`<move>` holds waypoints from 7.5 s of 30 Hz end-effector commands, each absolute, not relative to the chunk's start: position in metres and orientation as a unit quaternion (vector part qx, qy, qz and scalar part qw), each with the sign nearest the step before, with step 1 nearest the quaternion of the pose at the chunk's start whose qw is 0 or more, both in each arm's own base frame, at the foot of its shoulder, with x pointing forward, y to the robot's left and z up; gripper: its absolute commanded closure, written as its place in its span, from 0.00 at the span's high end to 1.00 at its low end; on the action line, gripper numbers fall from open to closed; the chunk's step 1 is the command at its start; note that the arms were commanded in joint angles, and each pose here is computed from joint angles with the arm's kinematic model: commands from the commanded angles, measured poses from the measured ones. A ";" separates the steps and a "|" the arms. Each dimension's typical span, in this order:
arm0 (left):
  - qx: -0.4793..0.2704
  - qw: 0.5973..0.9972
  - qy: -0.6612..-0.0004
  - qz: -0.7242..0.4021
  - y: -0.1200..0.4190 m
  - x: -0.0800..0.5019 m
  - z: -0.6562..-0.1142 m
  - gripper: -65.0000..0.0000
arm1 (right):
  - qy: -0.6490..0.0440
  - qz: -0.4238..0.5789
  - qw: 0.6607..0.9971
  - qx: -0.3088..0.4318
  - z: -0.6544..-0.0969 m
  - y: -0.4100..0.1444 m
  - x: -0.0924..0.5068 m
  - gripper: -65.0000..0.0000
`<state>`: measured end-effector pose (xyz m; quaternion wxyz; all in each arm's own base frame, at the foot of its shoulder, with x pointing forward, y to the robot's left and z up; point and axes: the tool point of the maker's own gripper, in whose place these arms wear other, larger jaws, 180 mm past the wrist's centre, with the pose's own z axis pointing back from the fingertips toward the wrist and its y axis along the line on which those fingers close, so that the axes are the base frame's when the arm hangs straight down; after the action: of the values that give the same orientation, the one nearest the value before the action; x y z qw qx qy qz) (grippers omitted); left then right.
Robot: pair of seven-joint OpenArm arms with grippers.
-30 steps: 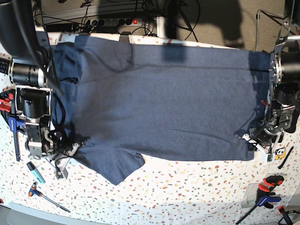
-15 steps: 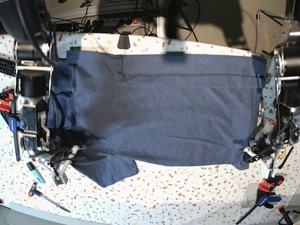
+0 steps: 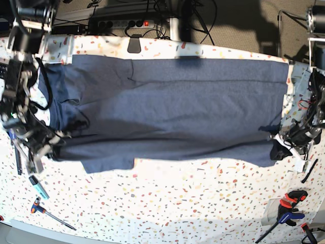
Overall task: Fold the T-shirt properly
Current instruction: 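Lift both held corners and fold them over onto the shirt's other edge, then release and grasp the folded strip's collar end with the right gripper, then fold the held end with the right gripper toward the strip's middle, then grasp the strip's hem end with the left gripper and fold toward the right gripper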
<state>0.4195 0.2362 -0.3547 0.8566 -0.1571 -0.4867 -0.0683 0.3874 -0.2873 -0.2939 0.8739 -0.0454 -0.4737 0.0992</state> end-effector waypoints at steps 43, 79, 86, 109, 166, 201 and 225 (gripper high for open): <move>-0.157 0.880 -0.446 -0.046 0.257 0.304 -0.364 0.00 | -0.431 0.086 0.895 -0.068 -0.319 -0.304 0.292 0.00; -0.159 0.861 -0.481 -0.042 0.256 0.315 -0.351 0.55 | -0.329 0.113 0.937 0.045 -0.362 -0.244 0.448 0.55; -0.159 0.861 -0.481 -0.042 0.256 0.315 -0.351 0.55 | -0.297 0.108 0.948 0.047 -0.382 -0.243 0.439 0.55; -0.159 0.862 -0.480 -0.042 0.256 0.314 -0.352 0.55 | -0.345 0.181 0.921 0.020 -0.346 -0.233 0.454 0.00; -0.126 0.885 -0.443 -0.068 0.268 0.306 -0.362 0.56 | -0.382 0.305 0.858 0.156 -0.357 -0.087 0.231 0.48; -0.243 0.879 -0.409 0.020 0.231 0.279 -0.409 0.36 | -0.379 0.308 0.860 0.149 -0.356 -0.089 0.234 0.48; -0.142 0.896 -0.420 -0.039 0.296 0.323 -0.363 0.00 | -0.401 0.315 0.847 0.148 -0.341 -0.084 0.238 0.48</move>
<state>0.3120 0.2874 -0.3809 0.9049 -0.1507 -0.3967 -0.0335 0.2331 -0.0872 -0.3526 0.8599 0.1441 -0.3813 0.3074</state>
